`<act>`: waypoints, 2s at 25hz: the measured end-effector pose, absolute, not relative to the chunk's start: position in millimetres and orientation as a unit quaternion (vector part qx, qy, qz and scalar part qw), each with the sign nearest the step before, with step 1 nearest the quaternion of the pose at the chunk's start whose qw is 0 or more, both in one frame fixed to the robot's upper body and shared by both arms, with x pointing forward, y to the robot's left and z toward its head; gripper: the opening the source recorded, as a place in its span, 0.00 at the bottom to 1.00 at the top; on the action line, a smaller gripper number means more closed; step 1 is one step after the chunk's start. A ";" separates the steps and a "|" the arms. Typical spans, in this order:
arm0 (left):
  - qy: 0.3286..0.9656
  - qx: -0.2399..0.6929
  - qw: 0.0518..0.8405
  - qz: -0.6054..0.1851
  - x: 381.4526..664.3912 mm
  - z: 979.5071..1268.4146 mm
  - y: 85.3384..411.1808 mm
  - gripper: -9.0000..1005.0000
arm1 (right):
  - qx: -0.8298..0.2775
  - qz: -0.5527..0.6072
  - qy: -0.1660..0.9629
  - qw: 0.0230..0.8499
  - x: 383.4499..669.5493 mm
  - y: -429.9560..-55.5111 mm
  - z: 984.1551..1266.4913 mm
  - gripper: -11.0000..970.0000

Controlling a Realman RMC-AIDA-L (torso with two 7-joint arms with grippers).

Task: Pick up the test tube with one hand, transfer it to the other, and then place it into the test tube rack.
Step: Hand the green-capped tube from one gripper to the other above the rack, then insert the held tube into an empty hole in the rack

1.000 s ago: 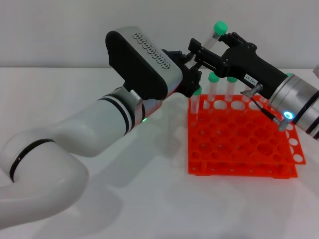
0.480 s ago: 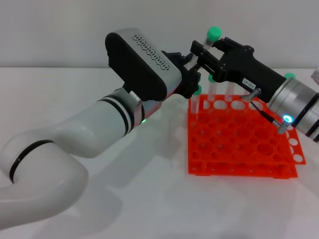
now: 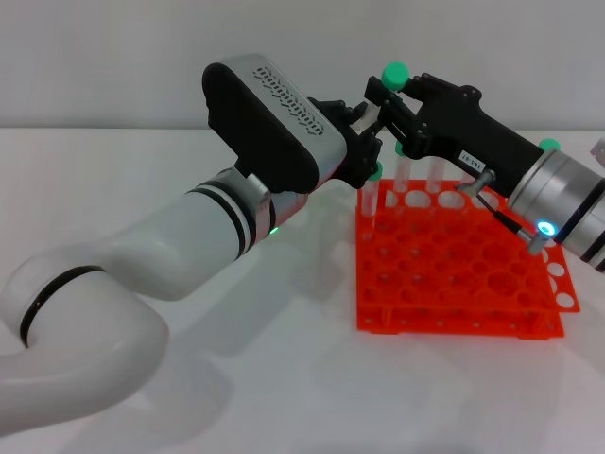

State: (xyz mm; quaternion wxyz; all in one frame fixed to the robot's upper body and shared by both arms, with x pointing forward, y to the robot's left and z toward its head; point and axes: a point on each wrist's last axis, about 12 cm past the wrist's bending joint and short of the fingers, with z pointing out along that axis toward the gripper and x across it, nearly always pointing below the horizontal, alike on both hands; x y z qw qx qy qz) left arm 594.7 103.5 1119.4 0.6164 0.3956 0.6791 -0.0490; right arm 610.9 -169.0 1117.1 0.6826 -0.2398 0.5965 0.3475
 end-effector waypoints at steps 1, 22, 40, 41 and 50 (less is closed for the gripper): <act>0.679 0.395 0.617 -0.049 594.6 1119.4 103.6 0.22 | -0.240 0.348 0.596 0.683 610.8 -169.1 1117.1 0.28; 0.655 0.384 0.648 -0.058 586.1 1112.7 107.1 0.27 | -0.238 0.349 0.583 0.694 606.0 -176.7 1117.1 0.28; 0.652 0.380 0.653 -0.068 579.1 1108.0 106.9 0.68 | -0.221 0.326 0.576 0.717 611.6 -185.5 1122.3 0.22; 0.651 0.374 0.657 -0.068 577.8 1107.6 109.0 0.72 | -0.215 0.319 0.575 0.722 612.5 -188.7 1122.9 0.22; 0.638 0.294 0.708 -0.078 566.1 1106.3 135.1 0.72 | -0.171 0.268 0.570 0.758 622.4 -212.7 1129.6 0.22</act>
